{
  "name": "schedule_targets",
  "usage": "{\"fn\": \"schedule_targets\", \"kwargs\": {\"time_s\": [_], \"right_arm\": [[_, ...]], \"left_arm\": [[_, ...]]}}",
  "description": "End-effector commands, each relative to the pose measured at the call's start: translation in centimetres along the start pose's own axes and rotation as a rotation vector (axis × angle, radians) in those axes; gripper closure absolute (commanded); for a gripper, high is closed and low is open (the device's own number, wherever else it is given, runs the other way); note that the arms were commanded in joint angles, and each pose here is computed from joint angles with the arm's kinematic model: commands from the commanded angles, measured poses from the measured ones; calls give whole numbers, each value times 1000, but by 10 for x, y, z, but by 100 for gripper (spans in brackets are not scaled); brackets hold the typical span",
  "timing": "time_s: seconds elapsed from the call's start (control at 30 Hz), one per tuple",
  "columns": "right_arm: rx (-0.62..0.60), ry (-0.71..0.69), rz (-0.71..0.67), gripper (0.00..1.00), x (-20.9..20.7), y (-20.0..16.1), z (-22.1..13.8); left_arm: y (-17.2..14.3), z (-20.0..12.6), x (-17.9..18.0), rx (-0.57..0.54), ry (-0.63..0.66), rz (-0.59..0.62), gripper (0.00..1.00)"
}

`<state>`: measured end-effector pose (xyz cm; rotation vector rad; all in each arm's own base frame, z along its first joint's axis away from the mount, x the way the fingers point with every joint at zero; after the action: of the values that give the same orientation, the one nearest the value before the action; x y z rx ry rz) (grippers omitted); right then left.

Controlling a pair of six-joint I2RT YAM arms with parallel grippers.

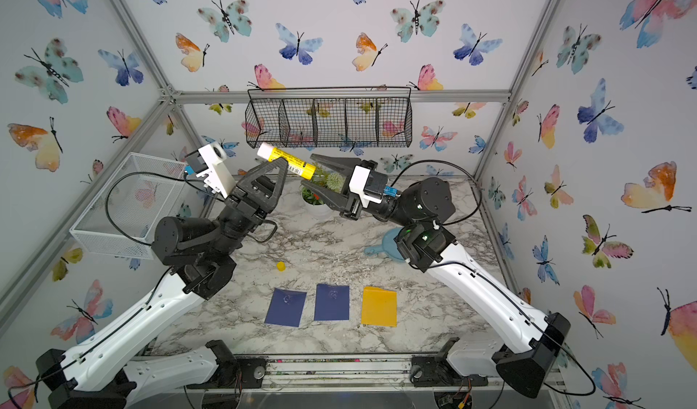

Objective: Seal the envelope with a glue stick
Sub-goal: Unscrew the glue stick.

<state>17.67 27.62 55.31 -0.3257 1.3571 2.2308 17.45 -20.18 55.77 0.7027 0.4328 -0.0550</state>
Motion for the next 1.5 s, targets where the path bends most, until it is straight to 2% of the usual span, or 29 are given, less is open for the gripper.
{"fn": "schedule_targets", "kwargs": {"time_s": [0.0,0.2,0.27,0.4,0.47,0.57,0.7,0.83,0.93,1.07,1.17,1.2,1.23,1.33,1.47], "right_arm": [[-2,-34,-30,59,-4,6,-1],[-7,-36,-5,76,-5,7,0],[-13,-37,32,78,-5,8,0],[-32,-18,227,79,-3,8,-1],[-49,36,350,79,4,10,-2],[-105,200,522,80,21,19,-8],[-130,410,706,84,38,34,-14],[-80,519,776,84,48,46,-20],[-54,564,796,83,54,48,-25],[-65,539,775,83,56,49,-30],[-91,464,679,81,52,54,-32],[-93,421,638,76,50,54,-32],[-101,363,593,66,46,55,-32],[-127,216,455,55,36,56,-36],[-140,111,275,51,28,54,-36]], "left_arm": [[16,1,-14,-57,-38,-3,100],[16,2,-16,-51,-51,-1,100],[16,2,-17,-51,-61,14,100],[15,3,-25,-43,-126,117,100],[17,5,-32,-26,-171,198,100],[21,4,-54,-6,-316,359,100],[16,-10,-94,42,-641,563,100],[12,-19,-118,117,-885,659,100],[11,-25,-123,121,-957,701,100],[10,-21,-118,113,-898,714,100],[13,-16,-109,73,-786,685,100],[15,-14,-105,56,-737,664,100],[16,-13,-100,36,-681,637,100],[22,-11,-82,-28,-510,536,100],[27,-10,-57,-99,-315,363,100]]}}
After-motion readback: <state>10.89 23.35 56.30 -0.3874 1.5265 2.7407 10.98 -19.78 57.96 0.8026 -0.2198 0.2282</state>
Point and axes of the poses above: each gripper's point midway between its finger pads, its own z axis out along the fingers, its own x axis along the line the jaws close on, y = z × x, the point moved 6 cm from there along -z, back along the fingers, and after that the axes turned 5 degrees about z, right-handed, at the moved point
